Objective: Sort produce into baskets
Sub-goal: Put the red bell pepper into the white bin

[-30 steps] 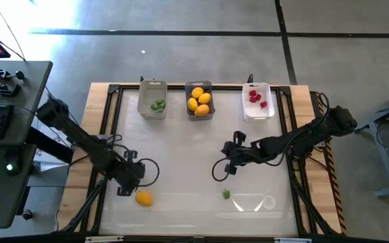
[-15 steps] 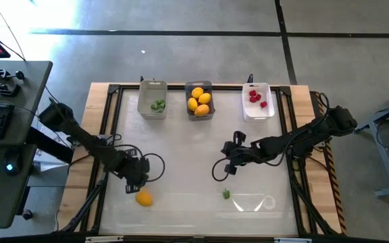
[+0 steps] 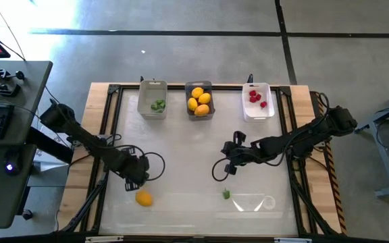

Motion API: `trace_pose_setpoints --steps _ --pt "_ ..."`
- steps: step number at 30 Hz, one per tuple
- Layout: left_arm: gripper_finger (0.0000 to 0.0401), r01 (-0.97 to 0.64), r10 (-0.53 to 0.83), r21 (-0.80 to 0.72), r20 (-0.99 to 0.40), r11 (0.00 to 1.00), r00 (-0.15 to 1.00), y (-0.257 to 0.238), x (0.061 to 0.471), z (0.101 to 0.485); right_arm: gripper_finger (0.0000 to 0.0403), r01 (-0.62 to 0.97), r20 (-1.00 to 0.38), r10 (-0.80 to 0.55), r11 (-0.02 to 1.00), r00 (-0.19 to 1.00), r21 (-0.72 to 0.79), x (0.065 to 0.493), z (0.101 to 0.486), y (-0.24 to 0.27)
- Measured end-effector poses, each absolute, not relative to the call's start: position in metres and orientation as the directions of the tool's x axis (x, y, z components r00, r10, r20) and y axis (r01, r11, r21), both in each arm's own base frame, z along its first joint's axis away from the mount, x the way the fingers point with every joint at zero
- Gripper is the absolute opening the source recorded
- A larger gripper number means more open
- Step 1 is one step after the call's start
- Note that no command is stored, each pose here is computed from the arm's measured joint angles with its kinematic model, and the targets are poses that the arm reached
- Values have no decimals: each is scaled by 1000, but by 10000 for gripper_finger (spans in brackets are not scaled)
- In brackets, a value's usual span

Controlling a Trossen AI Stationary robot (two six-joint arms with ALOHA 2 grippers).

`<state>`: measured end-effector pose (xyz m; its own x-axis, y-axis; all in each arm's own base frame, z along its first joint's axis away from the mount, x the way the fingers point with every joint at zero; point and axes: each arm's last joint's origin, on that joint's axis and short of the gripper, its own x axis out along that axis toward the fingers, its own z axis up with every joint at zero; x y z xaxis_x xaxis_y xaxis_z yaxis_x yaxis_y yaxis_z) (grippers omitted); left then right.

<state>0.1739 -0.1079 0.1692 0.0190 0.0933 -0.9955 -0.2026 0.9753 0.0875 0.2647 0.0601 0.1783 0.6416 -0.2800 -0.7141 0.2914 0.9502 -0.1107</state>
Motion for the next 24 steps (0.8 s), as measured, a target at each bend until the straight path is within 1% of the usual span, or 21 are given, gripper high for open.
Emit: trace_pose_setpoints --steps 5,7,12,14,20,24 --pt "209 -203 85 87 -996 975 -18 -102 163 150 0 292 -714 -280 950 642 -111 265 178 60" --pt "209 -204 73 73 -997 976 -6 -101 162 143 0 292 -714 -280 950 642 -111 265 178 60" --pt "208 -184 69 67 -998 981 4 -101 162 143 0 294 -711 -282 949 644 -111 265 179 60" --pt "201 -169 57 50 -998 984 36 -103 165 147 0 294 -709 -281 950 646 -109 265 179 60" --pt "156 -166 78 48 -980 985 181 -103 170 158 0 293 -705 -284 949 650 -112 266 179 60" --pt "119 -182 86 51 -978 982 191 -100 171 158 0 293 -705 -284 949 650 -113 266 179 60"
